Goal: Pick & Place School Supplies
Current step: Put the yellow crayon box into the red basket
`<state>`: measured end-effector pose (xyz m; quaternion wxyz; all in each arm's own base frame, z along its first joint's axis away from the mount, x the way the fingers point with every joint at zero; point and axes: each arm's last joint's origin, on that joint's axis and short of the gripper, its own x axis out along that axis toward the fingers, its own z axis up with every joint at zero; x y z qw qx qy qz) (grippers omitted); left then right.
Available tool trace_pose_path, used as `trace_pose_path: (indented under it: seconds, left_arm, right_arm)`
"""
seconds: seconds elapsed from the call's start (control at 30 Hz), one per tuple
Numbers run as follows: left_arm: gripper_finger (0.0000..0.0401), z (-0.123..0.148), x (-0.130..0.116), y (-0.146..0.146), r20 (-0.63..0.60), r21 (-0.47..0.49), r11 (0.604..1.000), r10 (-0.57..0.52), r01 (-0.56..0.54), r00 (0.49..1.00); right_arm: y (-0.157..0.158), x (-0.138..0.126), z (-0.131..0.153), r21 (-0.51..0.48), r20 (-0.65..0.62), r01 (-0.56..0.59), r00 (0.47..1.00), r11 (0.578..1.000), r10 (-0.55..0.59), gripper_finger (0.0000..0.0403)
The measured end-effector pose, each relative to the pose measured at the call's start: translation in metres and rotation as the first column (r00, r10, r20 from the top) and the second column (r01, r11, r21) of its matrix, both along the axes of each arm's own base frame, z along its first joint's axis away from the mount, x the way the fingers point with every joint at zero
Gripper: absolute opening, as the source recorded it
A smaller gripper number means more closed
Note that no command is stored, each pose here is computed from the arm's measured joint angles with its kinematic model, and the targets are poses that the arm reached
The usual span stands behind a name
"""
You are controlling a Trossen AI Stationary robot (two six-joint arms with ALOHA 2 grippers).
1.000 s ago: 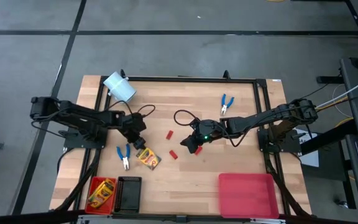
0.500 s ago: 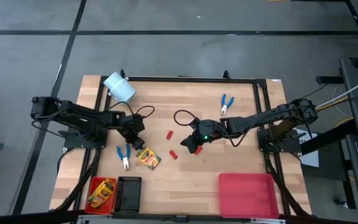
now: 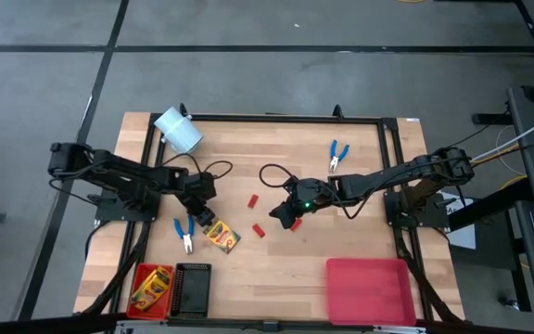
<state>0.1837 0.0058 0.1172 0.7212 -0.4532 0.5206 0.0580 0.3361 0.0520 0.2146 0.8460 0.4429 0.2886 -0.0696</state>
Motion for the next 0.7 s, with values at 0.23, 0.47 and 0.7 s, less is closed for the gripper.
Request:
trace_pose_path:
  seconds: [0.23, 0.47, 0.7]
  left_arm:
    - [0.0129, -0.0041, 0.0057, 0.0001, 0.019, -0.015, 1.0, -0.002, 0.002, 1.0]
    - [0.0129, -0.0068, 0.0095, 0.0, 0.036, -0.028, 1.0, -0.009, 0.01, 0.999]
    - [0.0105, -0.0073, 0.0091, 0.0003, 0.033, -0.016, 1.0, -0.01, 0.011, 0.999]
  right_arm:
    - [0.0005, -0.0001, 0.0, 0.005, -0.001, -0.023, 1.0, 1.0, 0.023, 0.0107]
    - [0.0006, -0.0004, -0.0004, 0.003, -0.005, -0.026, 1.0, 1.0, 0.026, 0.0107]
    - [0.0006, -0.0004, -0.0004, 0.003, -0.005, -0.026, 1.0, 1.0, 0.026, 0.0107]
